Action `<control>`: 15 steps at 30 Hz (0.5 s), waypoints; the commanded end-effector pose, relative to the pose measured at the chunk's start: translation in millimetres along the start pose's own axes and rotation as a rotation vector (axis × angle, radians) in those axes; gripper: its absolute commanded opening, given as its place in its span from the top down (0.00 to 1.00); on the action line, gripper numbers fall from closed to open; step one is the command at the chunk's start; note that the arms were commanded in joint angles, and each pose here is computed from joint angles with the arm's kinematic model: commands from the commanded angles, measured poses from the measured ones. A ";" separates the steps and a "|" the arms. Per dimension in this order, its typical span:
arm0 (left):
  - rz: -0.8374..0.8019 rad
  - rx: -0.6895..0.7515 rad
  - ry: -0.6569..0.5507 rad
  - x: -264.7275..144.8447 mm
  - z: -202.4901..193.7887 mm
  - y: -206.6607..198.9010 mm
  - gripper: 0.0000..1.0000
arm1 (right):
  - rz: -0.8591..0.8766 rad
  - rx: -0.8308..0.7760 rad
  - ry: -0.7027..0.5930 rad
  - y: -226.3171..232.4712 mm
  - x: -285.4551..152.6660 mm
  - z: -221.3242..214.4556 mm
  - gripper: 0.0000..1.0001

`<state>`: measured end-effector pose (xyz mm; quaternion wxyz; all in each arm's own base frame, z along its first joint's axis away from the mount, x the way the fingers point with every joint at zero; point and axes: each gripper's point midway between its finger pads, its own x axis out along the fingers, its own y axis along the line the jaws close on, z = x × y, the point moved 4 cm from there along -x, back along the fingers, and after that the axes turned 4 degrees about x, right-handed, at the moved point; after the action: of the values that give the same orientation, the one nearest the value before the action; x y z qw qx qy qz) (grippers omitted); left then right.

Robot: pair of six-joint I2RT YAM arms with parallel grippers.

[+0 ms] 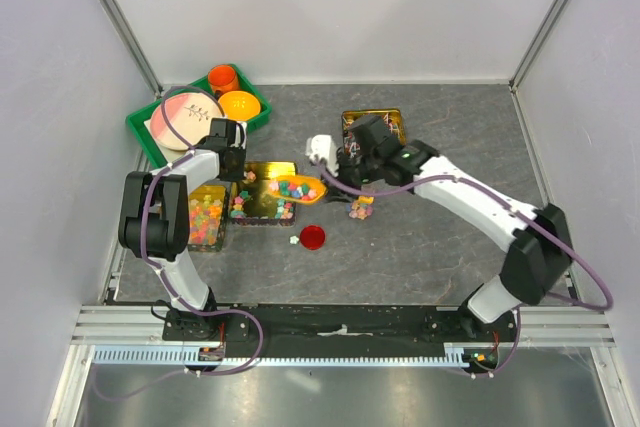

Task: Pack the candies
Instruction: Scoop the fake candies from the storage box, then place the fake candies in the packing bottle.

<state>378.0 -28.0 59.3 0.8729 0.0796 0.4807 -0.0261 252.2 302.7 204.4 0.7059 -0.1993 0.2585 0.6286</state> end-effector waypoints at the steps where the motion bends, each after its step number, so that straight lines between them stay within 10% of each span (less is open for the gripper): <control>1: 0.050 -0.040 -0.102 2.9 27.9 9.9 0.98 | 0.011 0.021 -0.187 -4.2 -50.9 30.6 1.00; 15: 0.028 -0.041 -0.105 2.1 28.5 7.5 0.98 | -0.180 0.069 0.104 -30.8 -128.0 -46.4 1.00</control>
<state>378.0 -28.2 59.1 0.8730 0.0783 0.4808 -0.0258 275.0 209.1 230.7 0.7544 -0.1880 0.2861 0.5601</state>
